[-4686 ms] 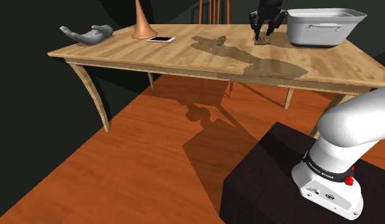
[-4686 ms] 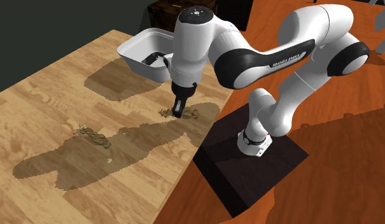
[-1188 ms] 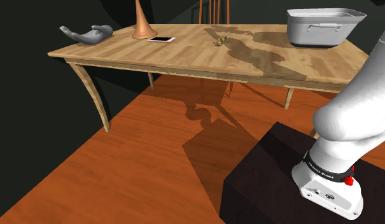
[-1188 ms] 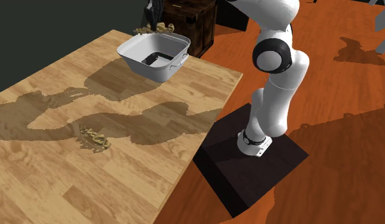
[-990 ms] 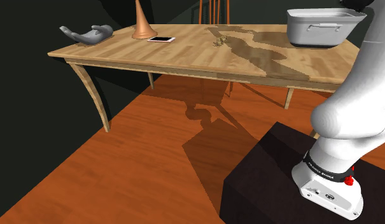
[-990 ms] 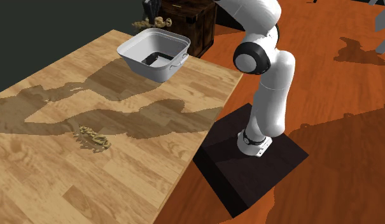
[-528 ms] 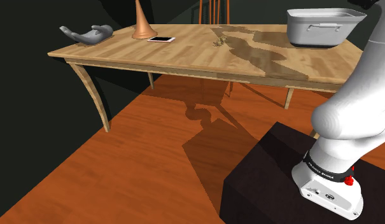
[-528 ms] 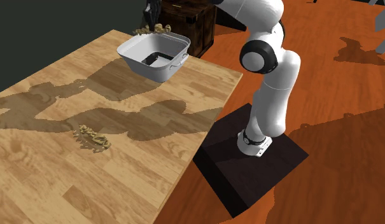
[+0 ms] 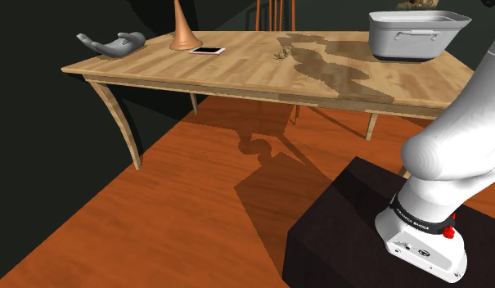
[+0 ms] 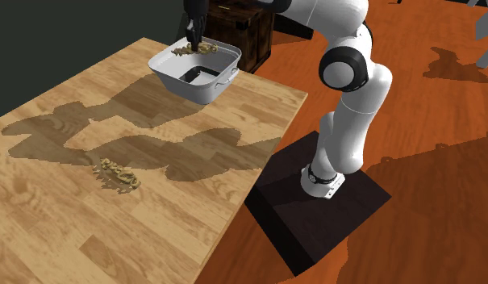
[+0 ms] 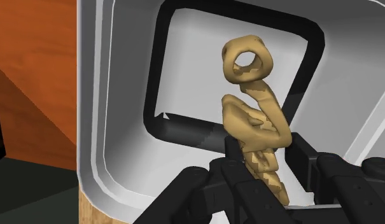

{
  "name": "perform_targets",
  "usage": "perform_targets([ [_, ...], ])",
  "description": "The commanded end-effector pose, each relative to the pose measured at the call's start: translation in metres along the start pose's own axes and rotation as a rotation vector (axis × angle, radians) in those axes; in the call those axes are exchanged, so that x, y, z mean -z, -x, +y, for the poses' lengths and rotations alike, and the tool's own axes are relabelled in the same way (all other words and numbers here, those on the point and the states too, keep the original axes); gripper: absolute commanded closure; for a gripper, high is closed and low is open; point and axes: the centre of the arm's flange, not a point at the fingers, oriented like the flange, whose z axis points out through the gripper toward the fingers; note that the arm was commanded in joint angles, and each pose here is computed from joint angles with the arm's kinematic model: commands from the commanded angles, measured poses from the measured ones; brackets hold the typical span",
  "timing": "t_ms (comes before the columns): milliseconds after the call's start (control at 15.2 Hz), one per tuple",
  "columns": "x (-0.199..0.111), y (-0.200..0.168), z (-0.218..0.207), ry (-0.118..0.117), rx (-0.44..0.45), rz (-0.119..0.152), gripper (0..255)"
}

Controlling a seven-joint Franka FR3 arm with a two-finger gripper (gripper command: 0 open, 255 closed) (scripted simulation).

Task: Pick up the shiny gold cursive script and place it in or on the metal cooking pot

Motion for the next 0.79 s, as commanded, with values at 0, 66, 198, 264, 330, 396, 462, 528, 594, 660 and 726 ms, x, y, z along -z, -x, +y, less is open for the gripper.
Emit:
perform_targets([
  [0,-0.0106,0.0012,-0.0009,0.000,0.000,0.000,255],
  [66,-0.0158,0.0021,-0.0009,0.000,0.000,0.000,255],
  [198,-0.0181,0.0025,-0.0010,0.000,0.000,0.001,255],
  [264,-0.0181,0.0025,-0.0010,0.000,0.000,0.001,255],
  [330,-0.0181,0.0025,-0.0010,0.000,0.000,0.000,255],
  [396,-0.0181,0.0025,-0.0010,0.000,0.000,0.000,255],
  [462,-0.0181,0.0025,-0.0010,0.000,0.000,0.000,255],
  [528,-0.0181,0.0025,-0.0010,0.000,0.000,0.000,255],
  [594,-0.0181,0.0025,-0.0010,0.000,0.000,0.000,255],
  [660,-0.0181,0.0025,-0.0010,0.000,0.000,0.001,0],
  [726,-0.0181,0.0025,-0.0010,0.000,0.000,0.000,0],
])
